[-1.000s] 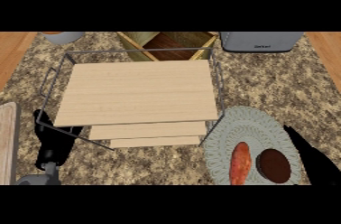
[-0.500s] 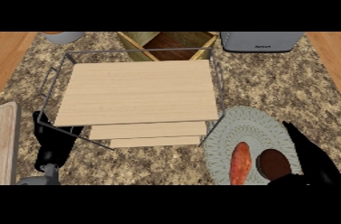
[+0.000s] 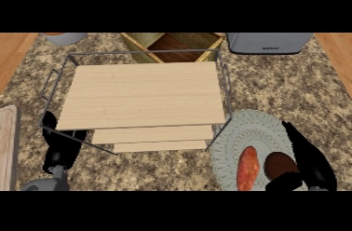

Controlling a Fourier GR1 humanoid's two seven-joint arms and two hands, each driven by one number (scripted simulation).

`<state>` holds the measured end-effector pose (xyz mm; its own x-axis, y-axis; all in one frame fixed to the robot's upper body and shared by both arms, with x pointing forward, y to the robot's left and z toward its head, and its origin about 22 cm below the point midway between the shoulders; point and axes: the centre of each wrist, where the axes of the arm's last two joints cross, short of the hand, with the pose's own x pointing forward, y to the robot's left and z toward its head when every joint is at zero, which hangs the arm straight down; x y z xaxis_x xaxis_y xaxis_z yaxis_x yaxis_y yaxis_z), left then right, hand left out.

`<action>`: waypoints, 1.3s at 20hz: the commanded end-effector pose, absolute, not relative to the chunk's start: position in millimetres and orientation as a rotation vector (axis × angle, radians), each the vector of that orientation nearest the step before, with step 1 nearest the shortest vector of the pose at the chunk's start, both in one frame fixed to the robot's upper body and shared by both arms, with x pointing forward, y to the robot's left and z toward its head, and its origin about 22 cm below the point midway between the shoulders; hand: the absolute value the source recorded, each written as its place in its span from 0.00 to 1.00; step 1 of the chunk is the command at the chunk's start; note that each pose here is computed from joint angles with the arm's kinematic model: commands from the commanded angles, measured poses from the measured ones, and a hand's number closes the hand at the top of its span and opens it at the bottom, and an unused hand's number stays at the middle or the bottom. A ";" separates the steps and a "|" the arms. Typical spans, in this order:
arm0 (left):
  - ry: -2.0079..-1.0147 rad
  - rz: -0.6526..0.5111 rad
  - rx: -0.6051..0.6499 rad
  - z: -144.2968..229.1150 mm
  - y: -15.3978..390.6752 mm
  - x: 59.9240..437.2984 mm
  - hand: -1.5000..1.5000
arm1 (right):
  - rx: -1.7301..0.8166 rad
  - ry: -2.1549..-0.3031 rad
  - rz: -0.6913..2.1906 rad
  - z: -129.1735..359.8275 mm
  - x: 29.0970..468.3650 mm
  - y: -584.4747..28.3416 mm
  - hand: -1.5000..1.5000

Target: Pick the cupcake from the placemat and place it in the tiered shelf

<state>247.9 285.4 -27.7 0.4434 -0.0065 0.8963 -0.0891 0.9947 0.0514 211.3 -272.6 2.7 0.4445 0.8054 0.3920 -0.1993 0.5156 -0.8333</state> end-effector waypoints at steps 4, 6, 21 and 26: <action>-1.097 0.050 0.110 -20.4 284.2 251.3 0.50 | -0.750 -0.927 0.733 -6.5 210.6 -274.7 0.00; -1.116 0.038 0.112 -29.3 296.9 240.8 0.50 | -0.656 -0.817 0.967 -24.0 201.1 -275.6 1.00; -1.110 0.045 0.109 -30.8 303.4 235.7 0.50 | -0.652 -1.227 0.884 9.0 168.9 -179.0 1.00; -1.116 0.024 0.072 -28.1 294.5 244.0 0.50 | -0.413 -1.344 1.055 22.0 128.9 -59.0 1.00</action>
